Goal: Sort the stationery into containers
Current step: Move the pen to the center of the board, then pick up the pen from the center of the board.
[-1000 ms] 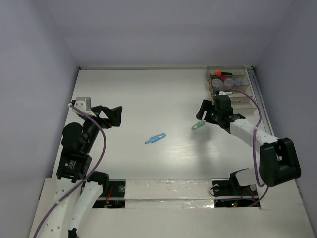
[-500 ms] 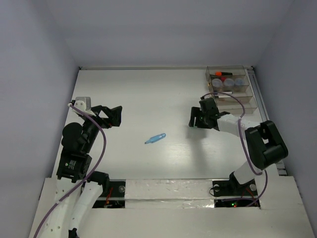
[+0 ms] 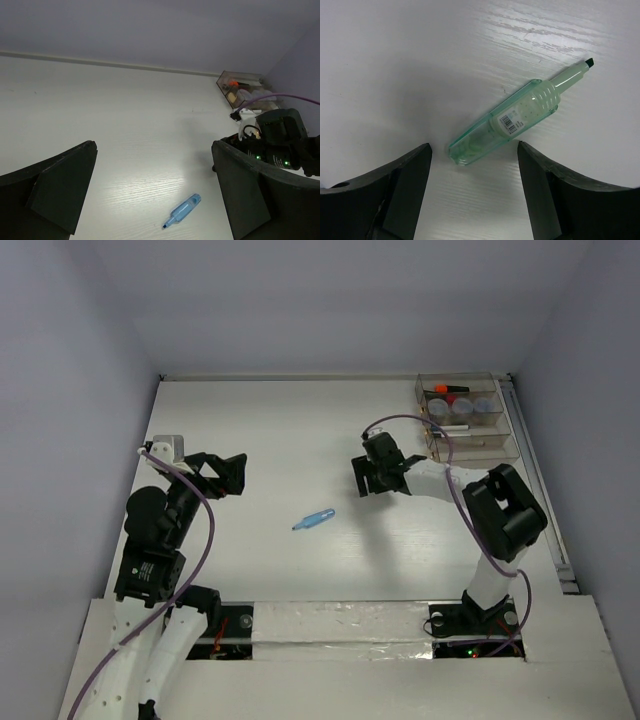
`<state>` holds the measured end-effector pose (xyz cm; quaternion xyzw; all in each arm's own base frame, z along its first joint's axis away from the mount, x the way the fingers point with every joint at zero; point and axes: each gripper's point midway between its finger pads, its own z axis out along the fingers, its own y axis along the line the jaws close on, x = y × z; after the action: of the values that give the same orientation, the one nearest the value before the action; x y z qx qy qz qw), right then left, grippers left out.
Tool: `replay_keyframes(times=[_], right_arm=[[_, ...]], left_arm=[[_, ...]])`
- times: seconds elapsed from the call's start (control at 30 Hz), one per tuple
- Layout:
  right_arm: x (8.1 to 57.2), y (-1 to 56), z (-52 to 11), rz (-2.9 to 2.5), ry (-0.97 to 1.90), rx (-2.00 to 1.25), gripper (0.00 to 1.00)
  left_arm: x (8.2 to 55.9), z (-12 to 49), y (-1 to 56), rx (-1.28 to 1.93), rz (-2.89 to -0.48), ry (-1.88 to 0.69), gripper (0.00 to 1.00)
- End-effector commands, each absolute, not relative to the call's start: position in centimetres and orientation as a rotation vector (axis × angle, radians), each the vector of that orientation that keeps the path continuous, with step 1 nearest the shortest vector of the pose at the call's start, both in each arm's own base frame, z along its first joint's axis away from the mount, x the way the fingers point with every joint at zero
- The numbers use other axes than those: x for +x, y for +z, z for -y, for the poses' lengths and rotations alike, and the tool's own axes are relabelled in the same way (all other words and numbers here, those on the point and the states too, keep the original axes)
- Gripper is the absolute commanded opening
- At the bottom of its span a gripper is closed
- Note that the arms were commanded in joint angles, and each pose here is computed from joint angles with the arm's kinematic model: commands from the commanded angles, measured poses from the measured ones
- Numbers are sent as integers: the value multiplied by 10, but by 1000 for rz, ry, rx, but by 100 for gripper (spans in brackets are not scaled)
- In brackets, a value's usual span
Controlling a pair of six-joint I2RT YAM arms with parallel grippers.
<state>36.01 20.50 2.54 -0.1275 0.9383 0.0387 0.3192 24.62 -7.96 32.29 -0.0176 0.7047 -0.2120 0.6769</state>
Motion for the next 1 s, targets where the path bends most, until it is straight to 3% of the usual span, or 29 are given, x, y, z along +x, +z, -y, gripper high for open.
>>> replay_keyframes(times=[0.0, 0.1, 0.3, 0.6, 0.73, 0.97], right_arm=[[352, 30, -199, -2465, 27, -345, 76], [337, 23, -205, -2482, 59, -321, 75], [336, 12, -194, -2495, -28, -148, 62], [353, 9, -193, -2425, -51, 22, 57], [355, 8, -191, -2395, -45, 89, 45], [346, 3, -177, -2397, -102, 102, 36]], left_arm=[[250, 84, 328, -27, -1555, -493, 99], [250, 85, 328, -26, -1556, -499, 99], [250, 85, 327, -24, -1559, -501, 99], [251, 85, 326, -25, -1564, -501, 99], [252, 85, 325, -24, -1567, -500, 99], [252, 87, 324, -18, -1571, -505, 99]])
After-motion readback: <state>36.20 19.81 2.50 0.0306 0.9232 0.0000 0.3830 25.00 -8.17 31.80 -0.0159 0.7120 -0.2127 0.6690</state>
